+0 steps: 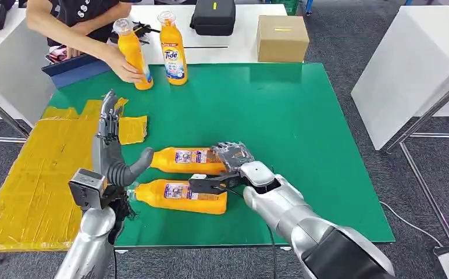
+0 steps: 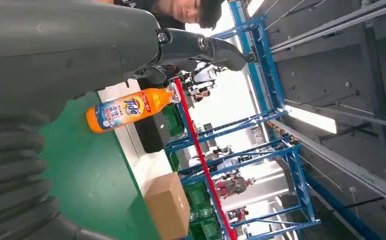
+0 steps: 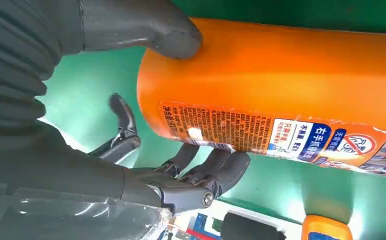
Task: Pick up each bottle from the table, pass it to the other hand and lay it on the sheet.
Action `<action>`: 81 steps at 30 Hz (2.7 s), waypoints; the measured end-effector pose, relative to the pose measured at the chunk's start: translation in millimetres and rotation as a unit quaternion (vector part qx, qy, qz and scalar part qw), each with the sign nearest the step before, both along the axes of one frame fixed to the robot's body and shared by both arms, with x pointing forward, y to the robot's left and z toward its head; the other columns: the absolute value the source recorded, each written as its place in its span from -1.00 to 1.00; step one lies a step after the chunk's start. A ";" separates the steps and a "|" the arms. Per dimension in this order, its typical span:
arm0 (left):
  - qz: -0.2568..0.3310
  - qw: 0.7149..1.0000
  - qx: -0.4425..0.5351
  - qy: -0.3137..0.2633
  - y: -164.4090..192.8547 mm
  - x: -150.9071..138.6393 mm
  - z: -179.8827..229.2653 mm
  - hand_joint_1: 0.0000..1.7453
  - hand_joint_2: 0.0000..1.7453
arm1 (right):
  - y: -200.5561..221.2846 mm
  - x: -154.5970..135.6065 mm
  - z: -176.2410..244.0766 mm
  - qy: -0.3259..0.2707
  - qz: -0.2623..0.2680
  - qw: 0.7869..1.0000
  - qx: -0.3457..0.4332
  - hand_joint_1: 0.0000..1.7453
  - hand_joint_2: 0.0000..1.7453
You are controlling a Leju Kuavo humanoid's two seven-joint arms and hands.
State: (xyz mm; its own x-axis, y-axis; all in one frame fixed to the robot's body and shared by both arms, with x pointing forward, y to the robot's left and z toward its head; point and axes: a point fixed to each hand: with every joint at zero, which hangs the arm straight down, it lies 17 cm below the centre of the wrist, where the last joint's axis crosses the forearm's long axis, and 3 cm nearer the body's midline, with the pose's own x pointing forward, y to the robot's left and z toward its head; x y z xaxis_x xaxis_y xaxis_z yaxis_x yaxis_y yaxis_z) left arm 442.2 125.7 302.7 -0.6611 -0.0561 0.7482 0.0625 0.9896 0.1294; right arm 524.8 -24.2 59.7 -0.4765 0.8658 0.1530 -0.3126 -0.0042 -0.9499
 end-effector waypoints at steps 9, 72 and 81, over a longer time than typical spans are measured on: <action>-0.002 1.000 -0.002 0.000 -2.2 -0.6 0.4 -1.00 1.00 | -0.8 -0.7 -2.4 -0.005 0.002 1.000 -0.017 -1.00 1.00; -0.007 1.000 -0.016 0.012 -3.2 1.3 -3.5 -1.00 1.00 | 6.2 -17.0 -20.2 -0.009 0.072 0.993 -0.094 0.86 1.00; -0.008 1.000 -0.016 0.012 -2.2 1.7 -3.6 -1.00 1.00 | -1.6 -19.1 -27.7 0.000 0.082 0.990 -0.110 0.86 1.00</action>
